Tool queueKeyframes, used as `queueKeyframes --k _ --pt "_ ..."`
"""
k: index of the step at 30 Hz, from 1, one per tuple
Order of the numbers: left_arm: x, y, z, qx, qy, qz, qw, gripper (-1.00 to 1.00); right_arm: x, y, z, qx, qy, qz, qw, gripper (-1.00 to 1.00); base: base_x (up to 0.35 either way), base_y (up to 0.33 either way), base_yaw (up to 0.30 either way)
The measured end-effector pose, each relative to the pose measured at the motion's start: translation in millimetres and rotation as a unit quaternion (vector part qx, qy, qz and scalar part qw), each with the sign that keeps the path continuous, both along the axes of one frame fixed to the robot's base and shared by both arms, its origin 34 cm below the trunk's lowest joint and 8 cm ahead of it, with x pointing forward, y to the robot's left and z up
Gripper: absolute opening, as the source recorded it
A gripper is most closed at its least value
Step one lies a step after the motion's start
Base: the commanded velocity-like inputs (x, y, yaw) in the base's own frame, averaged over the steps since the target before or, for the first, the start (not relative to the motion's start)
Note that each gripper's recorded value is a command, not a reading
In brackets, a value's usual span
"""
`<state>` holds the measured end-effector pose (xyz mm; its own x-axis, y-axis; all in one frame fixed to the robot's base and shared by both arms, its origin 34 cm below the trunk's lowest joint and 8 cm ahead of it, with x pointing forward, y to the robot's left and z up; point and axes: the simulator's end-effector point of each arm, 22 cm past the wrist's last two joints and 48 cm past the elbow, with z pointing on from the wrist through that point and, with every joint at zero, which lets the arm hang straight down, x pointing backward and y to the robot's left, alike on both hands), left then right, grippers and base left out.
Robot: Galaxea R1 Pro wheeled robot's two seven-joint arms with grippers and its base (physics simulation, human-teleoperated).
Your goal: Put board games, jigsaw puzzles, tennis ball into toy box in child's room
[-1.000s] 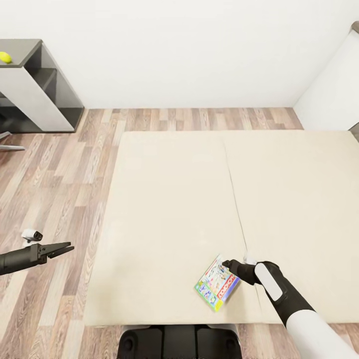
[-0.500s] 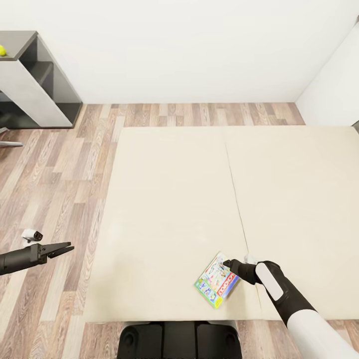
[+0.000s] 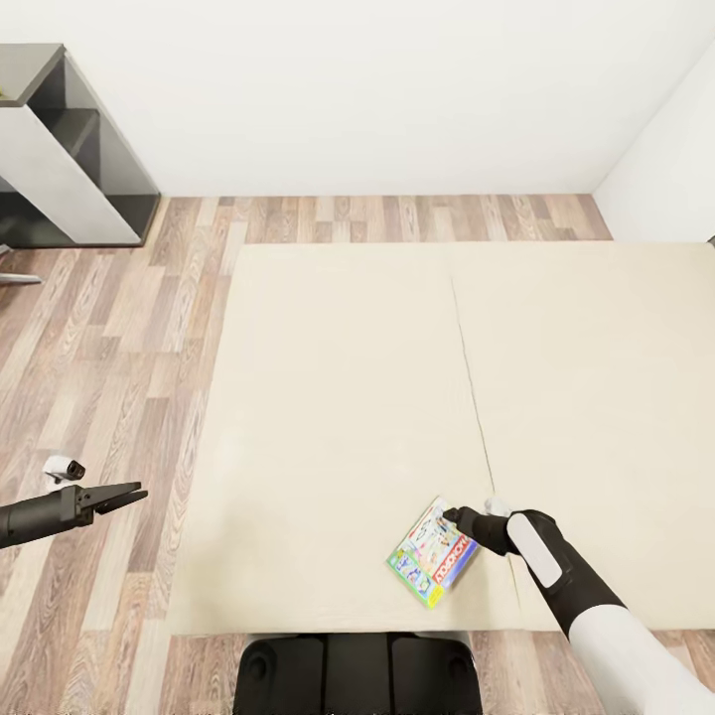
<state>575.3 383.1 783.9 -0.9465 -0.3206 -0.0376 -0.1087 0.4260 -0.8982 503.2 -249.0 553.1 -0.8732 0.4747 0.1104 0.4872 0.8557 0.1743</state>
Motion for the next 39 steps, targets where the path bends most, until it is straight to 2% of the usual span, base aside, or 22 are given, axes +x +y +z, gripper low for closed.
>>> queueKeyframes --k 39 --pt "-15 -1 -30 0.0 0.032 0.0 0.9995 1.0 -28 5 -24 0.003 0.03 0.0 0.9995 1.0 0.0 0.0 0.0"
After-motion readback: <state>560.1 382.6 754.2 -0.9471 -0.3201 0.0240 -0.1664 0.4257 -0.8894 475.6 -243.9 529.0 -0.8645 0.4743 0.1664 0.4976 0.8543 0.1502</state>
